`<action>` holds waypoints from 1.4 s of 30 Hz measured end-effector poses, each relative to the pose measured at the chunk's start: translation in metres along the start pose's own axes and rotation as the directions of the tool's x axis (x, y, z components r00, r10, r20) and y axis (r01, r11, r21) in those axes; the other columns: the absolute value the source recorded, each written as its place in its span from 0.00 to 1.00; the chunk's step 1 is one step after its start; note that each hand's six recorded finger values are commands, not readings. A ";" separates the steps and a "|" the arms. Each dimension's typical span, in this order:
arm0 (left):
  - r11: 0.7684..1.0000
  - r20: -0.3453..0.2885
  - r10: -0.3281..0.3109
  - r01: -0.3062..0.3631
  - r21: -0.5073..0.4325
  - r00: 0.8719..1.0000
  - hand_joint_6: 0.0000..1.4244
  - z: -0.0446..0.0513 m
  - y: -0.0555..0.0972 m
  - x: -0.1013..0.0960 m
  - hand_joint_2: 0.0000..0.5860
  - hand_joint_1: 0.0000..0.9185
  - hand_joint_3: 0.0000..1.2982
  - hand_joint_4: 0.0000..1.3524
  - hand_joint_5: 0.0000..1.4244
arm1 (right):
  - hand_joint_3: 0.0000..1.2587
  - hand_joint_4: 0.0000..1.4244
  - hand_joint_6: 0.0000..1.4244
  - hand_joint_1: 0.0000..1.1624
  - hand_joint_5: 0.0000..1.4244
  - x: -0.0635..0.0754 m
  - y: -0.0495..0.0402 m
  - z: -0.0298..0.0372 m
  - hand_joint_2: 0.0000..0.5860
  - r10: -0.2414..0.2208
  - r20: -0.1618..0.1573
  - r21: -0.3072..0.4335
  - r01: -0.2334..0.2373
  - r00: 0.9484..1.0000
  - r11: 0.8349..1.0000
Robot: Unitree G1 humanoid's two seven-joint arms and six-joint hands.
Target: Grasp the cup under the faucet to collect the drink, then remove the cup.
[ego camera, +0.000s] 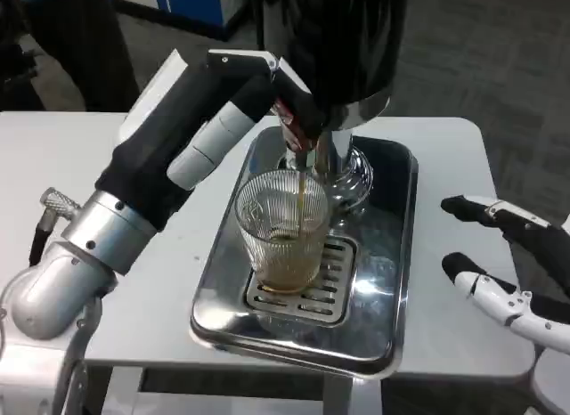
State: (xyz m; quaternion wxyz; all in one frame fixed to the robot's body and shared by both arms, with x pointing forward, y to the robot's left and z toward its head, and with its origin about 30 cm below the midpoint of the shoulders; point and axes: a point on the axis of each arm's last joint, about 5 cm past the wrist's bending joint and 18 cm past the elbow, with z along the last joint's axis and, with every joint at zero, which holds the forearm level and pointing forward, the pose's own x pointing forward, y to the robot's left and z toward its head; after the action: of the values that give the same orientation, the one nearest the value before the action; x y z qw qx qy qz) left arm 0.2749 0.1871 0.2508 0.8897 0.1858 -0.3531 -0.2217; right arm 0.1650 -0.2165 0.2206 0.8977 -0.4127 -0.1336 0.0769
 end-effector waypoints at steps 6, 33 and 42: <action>1.000 0.000 0.005 -0.005 0.002 1.000 0.26 0.0002 -0.001 -0.001 0.09 0.00 0.68 0.57 0.41 | 0.16 0.12 0.08 0.30 0.09 0.000 -0.0003 0.0010 0.68 -0.002 0.005 -0.001 0.002 1.000 1.000; 1.000 -0.002 0.006 -0.006 0.007 1.000 0.26 0.0006 -0.001 -0.001 0.11 0.00 0.68 0.57 0.41 | 0.16 0.12 0.08 0.30 0.09 0.000 0.0003 0.0012 0.68 0.001 0.006 0.000 -0.001 1.000 1.000; 1.000 -0.002 0.005 -0.005 0.010 1.000 0.26 0.0007 0.000 -0.001 0.11 0.00 0.68 0.58 0.41 | 0.16 0.12 0.08 0.30 0.09 0.000 0.0001 0.0015 0.68 0.000 0.009 -0.001 0.000 1.000 1.000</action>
State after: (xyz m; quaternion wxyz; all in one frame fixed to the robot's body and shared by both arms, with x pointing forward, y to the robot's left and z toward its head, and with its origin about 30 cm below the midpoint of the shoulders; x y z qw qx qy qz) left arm 0.2735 0.1873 0.2503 0.8898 0.1894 -0.3537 -0.2176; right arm 0.1646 -0.2153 0.2215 0.8969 -0.4127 -0.1377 0.0788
